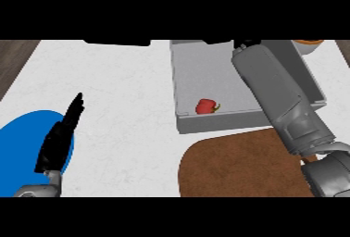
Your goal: Pick the bell pepper from the cutting board and place it in the cardboard box
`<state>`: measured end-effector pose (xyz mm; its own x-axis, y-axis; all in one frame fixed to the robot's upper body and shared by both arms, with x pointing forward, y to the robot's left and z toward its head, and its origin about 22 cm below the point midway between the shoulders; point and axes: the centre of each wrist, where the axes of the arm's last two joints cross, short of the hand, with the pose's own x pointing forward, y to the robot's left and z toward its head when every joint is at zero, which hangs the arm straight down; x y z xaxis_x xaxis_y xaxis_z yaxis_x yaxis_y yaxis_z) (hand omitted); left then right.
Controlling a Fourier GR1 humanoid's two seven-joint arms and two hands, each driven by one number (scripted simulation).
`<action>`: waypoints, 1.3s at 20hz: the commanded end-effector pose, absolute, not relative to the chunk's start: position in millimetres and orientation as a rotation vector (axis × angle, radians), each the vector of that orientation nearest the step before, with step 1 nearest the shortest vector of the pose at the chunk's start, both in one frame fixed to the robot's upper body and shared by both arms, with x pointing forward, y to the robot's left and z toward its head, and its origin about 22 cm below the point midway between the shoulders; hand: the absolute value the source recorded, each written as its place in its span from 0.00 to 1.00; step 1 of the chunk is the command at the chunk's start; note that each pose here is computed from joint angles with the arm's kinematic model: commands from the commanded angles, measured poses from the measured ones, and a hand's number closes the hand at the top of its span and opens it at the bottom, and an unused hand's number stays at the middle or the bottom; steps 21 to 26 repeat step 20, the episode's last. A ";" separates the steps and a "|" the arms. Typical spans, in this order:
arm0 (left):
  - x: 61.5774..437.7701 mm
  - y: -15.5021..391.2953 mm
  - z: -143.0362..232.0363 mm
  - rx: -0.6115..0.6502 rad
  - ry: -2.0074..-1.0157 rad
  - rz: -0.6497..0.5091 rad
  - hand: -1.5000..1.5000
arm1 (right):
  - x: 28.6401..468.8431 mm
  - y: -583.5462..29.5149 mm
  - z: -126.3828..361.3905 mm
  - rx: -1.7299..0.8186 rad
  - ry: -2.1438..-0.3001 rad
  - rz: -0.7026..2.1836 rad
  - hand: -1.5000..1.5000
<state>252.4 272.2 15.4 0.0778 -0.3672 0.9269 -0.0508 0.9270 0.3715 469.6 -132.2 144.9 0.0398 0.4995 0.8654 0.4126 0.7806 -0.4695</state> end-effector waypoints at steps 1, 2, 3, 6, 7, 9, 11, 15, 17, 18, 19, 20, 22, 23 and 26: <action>251.1 263.8 17.7 0.340 -1.477 -0.231 0.50 | 472.0 -161.4 156.4 -0.669 -1.673 -0.139 0.00; 245.2 276.0 9.1 0.373 -1.474 -0.230 0.50 | 472.9 -178.2 159.8 -0.644 -1.684 -0.162 0.00; 243.2 277.9 17.8 0.369 -1.478 -0.237 0.50 | 468.2 -157.4 142.9 -0.650 -1.668 -0.224 0.00; 242.3 272.9 6.2 0.368 -1.457 -0.220 0.50 | 471.1 -210.2 154.1 -0.667 -1.665 -0.321 0.00; 238.8 274.4 6.4 0.342 -1.458 -0.219 0.50 | 467.7 -231.9 140.2 -0.735 -1.652 -0.352 0.00; 237.9 284.6 17.7 0.391 -1.468 -0.201 0.50 | 465.4 -254.8 147.6 -0.753 -1.647 -0.376 0.00; 233.5 275.9 6.8 0.397 -1.458 -0.198 0.50 | 455.8 -281.4 136.0 -0.737 -1.628 -0.389 0.00; 228.0 298.1 14.0 0.378 -1.444 -0.198 0.50 | 439.2 -334.0 140.0 -0.719 -1.681 -0.405 0.00; 228.5 278.2 -2.4 0.369 -1.457 -0.221 0.50 | 425.6 -363.6 132.6 -0.709 -1.676 -0.389 0.00; 231.2 295.1 13.4 0.386 -1.438 -0.206 0.50 | 423.0 -355.2 130.5 -0.717 -1.670 -0.351 0.00; 233.6 294.0 5.1 0.391 -1.448 -0.190 0.50 | 411.4 -386.4 124.9 -0.708 -1.681 -0.356 0.00; 236.2 296.7 -2.1 0.382 -1.449 -0.205 0.50 | 409.0 -392.5 134.7 -0.720 -1.672 -0.322 0.00; 236.2 296.7 -2.1 0.382 -1.449 -0.205 0.50 | 409.0 -392.5 134.7 -0.720 -1.672 -0.322 0.00; 236.2 296.7 -2.1 0.382 -1.449 -0.205 0.50 | 409.0 -392.5 134.7 -0.720 -1.672 -0.322 0.00; 236.2 296.7 -2.1 0.382 -1.449 -0.205 0.50 | 409.0 -392.5 134.7 -0.720 -1.672 -0.322 0.00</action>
